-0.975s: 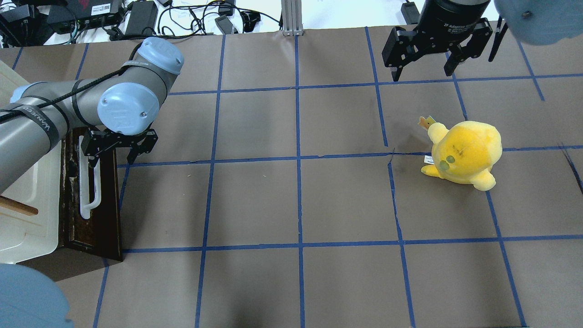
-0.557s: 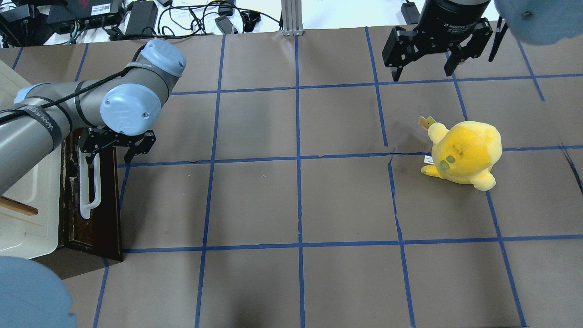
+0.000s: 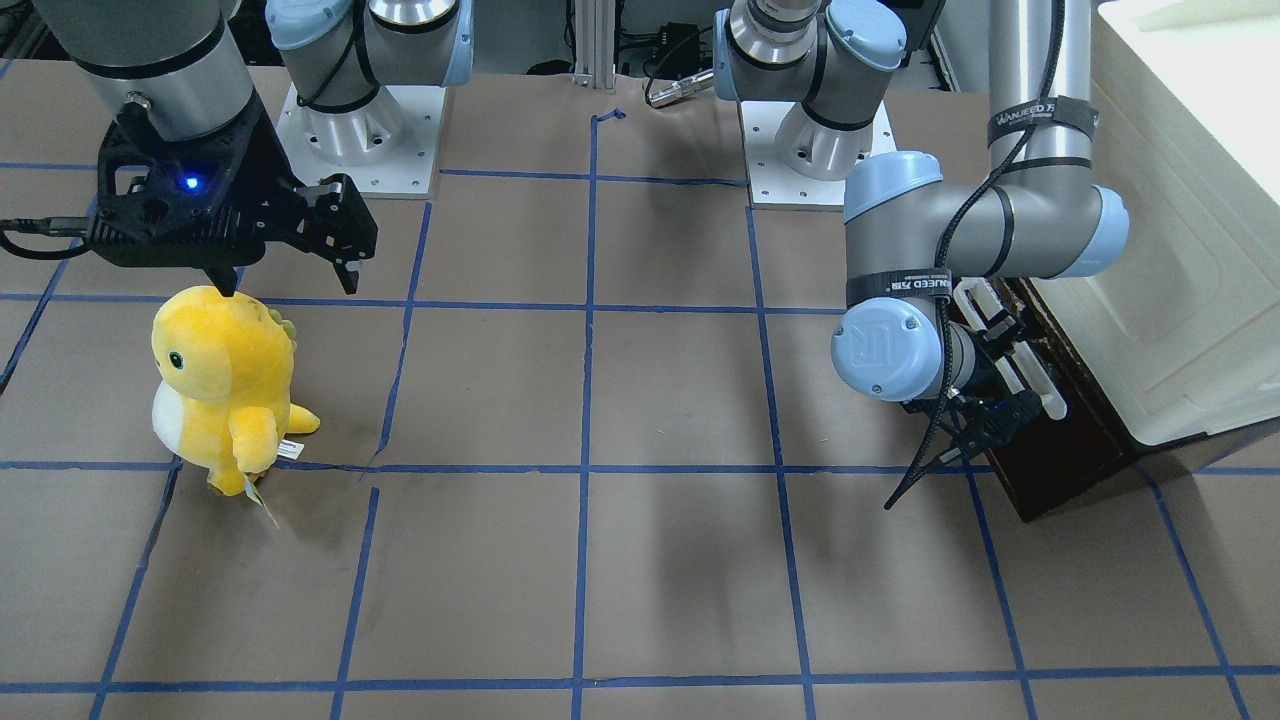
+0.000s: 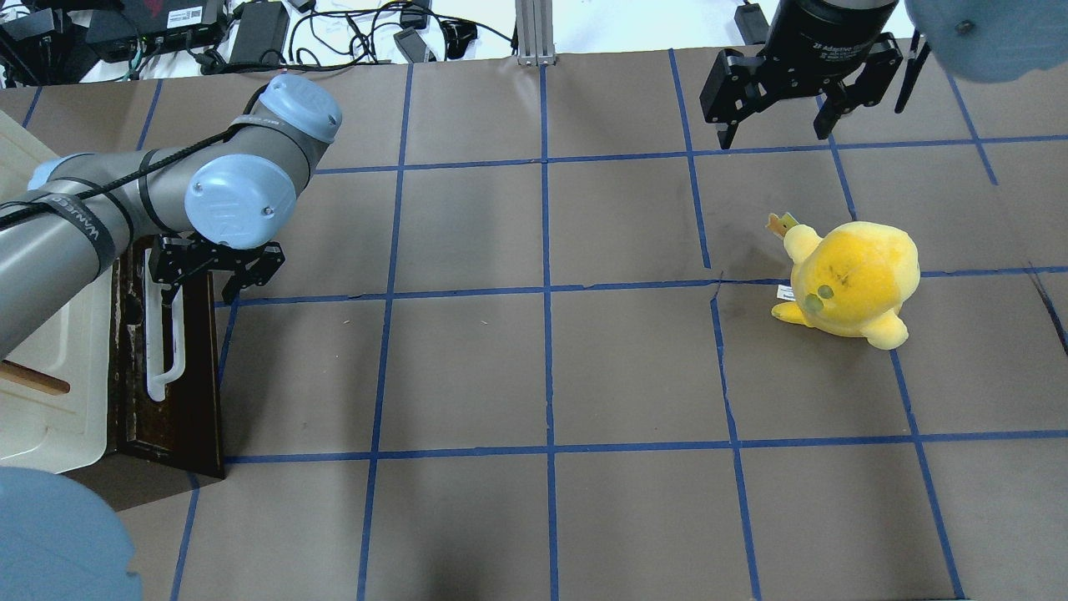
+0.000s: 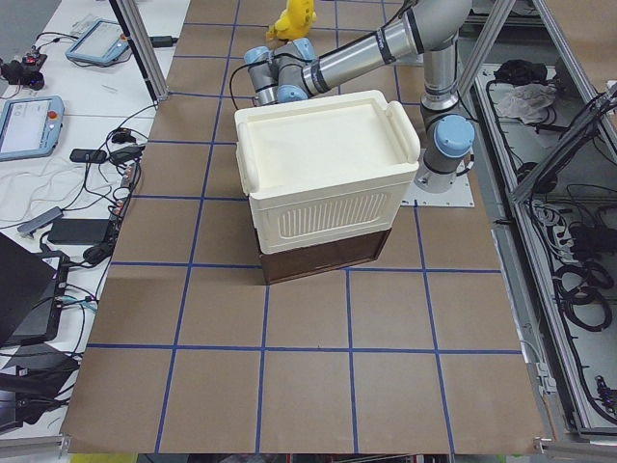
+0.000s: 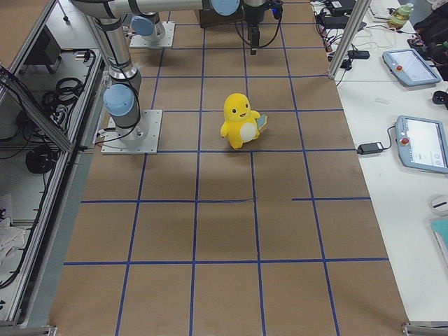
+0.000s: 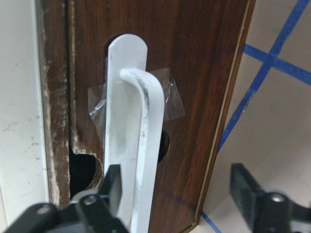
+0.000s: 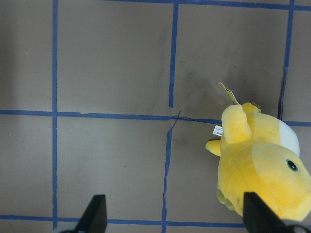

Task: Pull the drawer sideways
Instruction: 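Lower the open left gripper around the white handle bar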

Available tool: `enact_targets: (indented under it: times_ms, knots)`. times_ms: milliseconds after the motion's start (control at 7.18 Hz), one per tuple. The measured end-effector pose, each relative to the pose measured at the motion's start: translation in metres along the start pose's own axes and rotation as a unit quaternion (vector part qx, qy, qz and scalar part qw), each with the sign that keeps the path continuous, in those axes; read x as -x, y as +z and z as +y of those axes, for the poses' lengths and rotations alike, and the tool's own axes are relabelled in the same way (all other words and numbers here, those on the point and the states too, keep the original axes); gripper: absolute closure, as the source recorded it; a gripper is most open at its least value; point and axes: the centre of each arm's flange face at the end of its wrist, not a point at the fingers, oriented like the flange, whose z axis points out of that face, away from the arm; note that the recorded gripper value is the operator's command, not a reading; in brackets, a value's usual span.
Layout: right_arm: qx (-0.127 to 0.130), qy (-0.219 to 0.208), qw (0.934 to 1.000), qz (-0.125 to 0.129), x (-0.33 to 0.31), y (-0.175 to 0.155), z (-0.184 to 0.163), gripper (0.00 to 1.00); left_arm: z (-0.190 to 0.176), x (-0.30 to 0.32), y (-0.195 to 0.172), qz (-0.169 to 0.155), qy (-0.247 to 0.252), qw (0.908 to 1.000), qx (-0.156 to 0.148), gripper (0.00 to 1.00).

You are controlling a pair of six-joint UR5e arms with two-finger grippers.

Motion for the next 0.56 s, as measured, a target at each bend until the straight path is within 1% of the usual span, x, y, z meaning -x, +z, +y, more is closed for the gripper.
enact_targets:
  times_ms: [557]
  knots:
    - [0.0, 0.0, 1.0, 0.0, 0.0, 0.0, 0.0, 0.0, 0.0041, -0.0011, 0.007, -0.005, 0.003, 1.0, 0.007, 0.31]
